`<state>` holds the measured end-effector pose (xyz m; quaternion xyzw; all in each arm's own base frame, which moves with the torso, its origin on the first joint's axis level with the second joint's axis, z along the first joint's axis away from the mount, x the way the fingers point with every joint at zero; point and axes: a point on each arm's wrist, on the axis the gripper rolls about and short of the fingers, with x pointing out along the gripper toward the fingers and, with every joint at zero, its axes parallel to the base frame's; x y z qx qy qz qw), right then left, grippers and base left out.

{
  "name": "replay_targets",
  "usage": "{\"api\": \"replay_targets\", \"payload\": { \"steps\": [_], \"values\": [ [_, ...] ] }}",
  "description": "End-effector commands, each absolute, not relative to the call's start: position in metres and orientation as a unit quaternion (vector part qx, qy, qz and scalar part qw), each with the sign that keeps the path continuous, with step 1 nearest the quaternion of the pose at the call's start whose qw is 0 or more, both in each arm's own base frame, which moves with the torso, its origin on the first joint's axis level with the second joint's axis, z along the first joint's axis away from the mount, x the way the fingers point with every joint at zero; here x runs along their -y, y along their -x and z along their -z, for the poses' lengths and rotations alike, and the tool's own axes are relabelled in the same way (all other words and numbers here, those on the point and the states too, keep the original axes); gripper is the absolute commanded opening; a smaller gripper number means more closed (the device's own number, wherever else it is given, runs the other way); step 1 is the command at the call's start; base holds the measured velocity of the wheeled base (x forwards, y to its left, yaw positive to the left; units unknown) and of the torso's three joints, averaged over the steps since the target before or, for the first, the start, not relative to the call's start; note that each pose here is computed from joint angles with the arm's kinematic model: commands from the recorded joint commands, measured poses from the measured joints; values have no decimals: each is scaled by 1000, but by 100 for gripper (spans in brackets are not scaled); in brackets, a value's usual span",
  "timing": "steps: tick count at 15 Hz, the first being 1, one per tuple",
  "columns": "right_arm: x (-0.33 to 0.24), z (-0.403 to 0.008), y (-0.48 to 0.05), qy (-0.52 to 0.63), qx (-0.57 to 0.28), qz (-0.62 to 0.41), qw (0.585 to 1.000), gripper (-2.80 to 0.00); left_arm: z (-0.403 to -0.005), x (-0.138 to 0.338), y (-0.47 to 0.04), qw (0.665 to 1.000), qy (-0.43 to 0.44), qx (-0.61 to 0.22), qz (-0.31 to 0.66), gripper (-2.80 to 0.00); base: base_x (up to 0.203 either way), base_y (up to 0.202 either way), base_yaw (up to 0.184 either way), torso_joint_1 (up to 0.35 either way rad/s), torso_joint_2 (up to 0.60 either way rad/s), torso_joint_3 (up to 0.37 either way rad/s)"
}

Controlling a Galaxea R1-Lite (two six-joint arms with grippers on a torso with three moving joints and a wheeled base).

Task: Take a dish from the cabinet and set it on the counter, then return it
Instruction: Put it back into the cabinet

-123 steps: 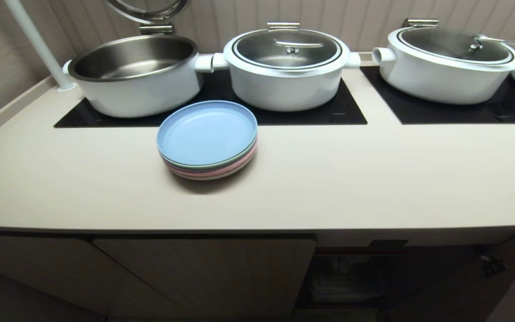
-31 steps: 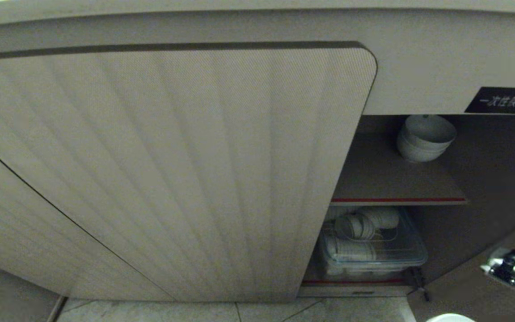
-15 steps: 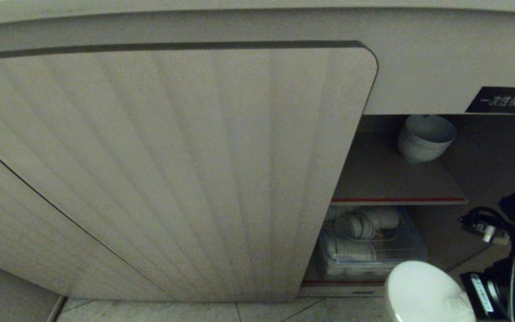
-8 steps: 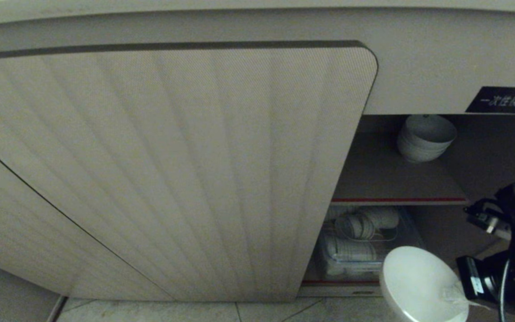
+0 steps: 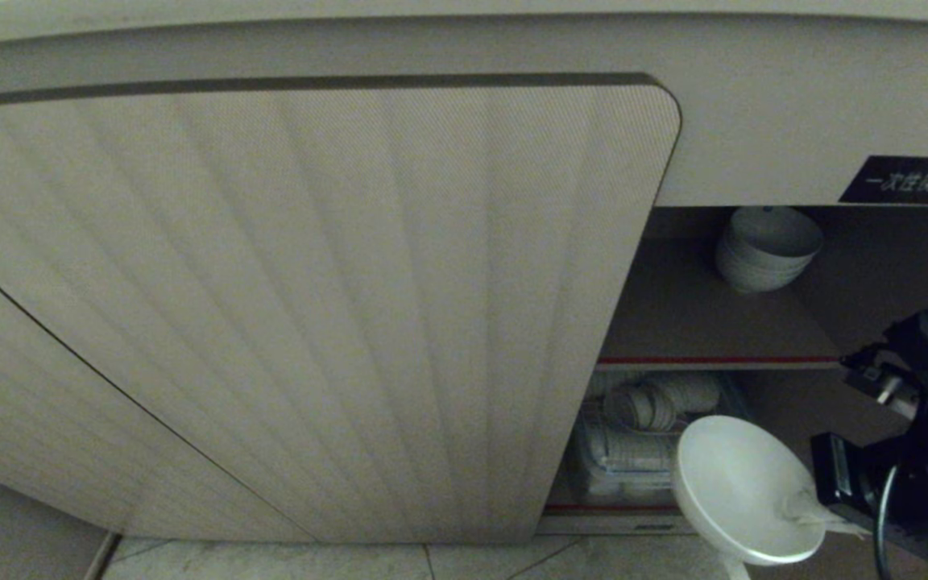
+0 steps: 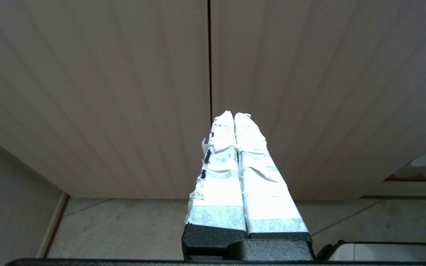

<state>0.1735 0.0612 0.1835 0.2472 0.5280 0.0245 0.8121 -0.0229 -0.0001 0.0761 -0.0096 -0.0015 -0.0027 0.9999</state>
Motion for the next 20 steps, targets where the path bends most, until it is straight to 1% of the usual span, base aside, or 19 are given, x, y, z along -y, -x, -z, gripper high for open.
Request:
{"api": "replay_targets", "payload": {
  "steps": [1,5,7,16,20],
  "values": [
    [-63,-184,-178,-255,-519,-26,815,-280,-76,0,23,1000,10,2,2,-280,0,0,0,0,0,0],
    [-63,-184,-180,-265,-514,-22,816,-280,-76,0,23,1000,10,2,3,-280,0,0,0,0,0,0],
    [-65,-184,-185,-289,-497,-16,818,-280,-76,0,23,1000,10,2,3,-280,0,0,0,0,0,0],
    [-69,-178,-203,-276,-467,25,840,-280,-76,0,23,1000,10,2,3,-280,0,0,0,0,0,0],
    [-70,-182,-211,-279,-457,23,844,-280,-76,0,23,1000,10,2,3,-280,0,0,0,0,0,0]
  ]
}}
